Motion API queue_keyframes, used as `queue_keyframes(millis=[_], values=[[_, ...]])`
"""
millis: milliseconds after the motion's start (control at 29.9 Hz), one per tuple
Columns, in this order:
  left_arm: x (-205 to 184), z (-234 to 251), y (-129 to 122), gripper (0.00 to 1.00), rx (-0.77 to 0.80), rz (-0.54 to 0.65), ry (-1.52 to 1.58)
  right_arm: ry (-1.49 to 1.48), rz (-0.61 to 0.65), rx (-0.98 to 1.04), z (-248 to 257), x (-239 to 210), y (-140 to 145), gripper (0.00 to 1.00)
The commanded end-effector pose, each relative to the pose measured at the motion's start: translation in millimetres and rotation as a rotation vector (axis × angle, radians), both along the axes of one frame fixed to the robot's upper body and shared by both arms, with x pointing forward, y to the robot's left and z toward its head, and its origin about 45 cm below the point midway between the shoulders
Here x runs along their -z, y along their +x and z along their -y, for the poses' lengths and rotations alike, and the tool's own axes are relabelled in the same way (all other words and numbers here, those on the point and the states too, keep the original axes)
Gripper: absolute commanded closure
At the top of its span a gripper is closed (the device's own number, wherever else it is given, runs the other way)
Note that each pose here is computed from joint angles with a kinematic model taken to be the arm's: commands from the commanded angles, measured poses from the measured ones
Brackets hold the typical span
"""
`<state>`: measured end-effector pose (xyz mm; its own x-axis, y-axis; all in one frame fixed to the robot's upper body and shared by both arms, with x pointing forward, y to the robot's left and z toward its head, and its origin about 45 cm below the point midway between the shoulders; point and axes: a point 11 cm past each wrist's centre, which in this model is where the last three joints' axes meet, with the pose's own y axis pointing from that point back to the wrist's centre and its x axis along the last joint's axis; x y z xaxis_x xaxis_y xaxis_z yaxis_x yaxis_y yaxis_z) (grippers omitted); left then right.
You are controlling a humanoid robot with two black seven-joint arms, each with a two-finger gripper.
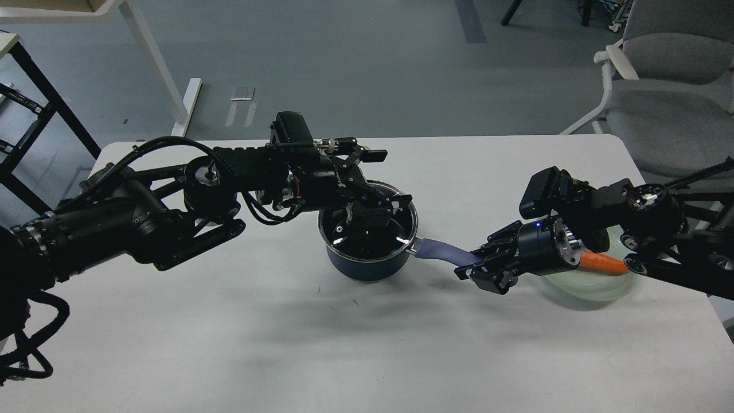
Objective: Open pot lid
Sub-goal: 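Reach the left gripper over the pot and grasp the purple lid knob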
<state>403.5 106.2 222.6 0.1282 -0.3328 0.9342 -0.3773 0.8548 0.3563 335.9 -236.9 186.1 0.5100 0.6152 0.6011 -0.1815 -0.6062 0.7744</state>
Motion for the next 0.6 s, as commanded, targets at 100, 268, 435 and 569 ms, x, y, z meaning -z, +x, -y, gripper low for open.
queue_keyframes(millis=[100,268,435,569], values=[[15,-3,-3,0.01,-0.003,-0.019,0.03,0.0,0.001,0.001,0,0,0,0.66],[27,-7,-9,0.01,-0.01,-0.047,0.037,0.0,0.001,0.001,0,0,0,0.66],[37,-16,-9,0.01,-0.034,-0.065,0.047,0.001,0.001,0.002,0,0,0,0.66],[41,-18,-9,0.01,-0.042,-0.071,0.051,0.001,-0.001,0.002,0,0,0,0.66]])
